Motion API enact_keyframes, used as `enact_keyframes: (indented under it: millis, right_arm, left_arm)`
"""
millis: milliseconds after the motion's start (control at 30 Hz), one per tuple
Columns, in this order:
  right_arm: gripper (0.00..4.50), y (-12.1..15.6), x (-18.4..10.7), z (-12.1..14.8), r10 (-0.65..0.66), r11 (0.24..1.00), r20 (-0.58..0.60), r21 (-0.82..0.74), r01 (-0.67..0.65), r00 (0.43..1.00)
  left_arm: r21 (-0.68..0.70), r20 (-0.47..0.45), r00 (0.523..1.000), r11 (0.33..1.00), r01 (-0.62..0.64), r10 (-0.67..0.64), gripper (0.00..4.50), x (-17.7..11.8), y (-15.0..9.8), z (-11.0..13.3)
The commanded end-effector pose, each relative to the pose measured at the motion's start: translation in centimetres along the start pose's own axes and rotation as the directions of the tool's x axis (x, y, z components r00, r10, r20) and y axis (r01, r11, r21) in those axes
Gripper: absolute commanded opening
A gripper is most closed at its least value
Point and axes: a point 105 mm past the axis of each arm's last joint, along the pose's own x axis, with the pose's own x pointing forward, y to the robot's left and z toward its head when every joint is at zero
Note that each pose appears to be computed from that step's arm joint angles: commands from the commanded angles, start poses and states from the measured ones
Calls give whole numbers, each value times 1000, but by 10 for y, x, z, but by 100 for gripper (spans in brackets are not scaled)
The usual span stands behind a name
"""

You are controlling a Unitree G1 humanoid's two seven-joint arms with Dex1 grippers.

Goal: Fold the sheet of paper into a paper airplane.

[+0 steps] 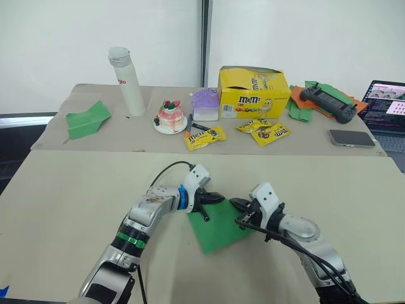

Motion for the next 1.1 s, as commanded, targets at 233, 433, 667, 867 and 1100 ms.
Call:
enact_keyframes:
  millis: [233,433,667,867,1100]
  right_arm:
    - [1,7,2,-22,25,1000,-90,19,-23,996]
    - [1,7,3,-18,26,1000,-68,-11,-27,997]
    - [1,-5,1,21,16,993,76,-120,-7,997]
    - [0,-9,-4,36,68,981,102,-187,-48,992]
    - [0,-13,-5,45,125,951,75,-292,-98,989]
  left_arm:
    - [-127,2,966,958,-257,259,0,-41,48,-13]
    - [-196,138,951,949,-246,276,0,-59,50,6]
    - [-246,200,964,961,-125,176,0,-93,37,16]
    - [-299,209,959,946,-124,192,26,-113,37,18]
    - [-399,39,997,916,-39,60,215,-108,-5,-10]
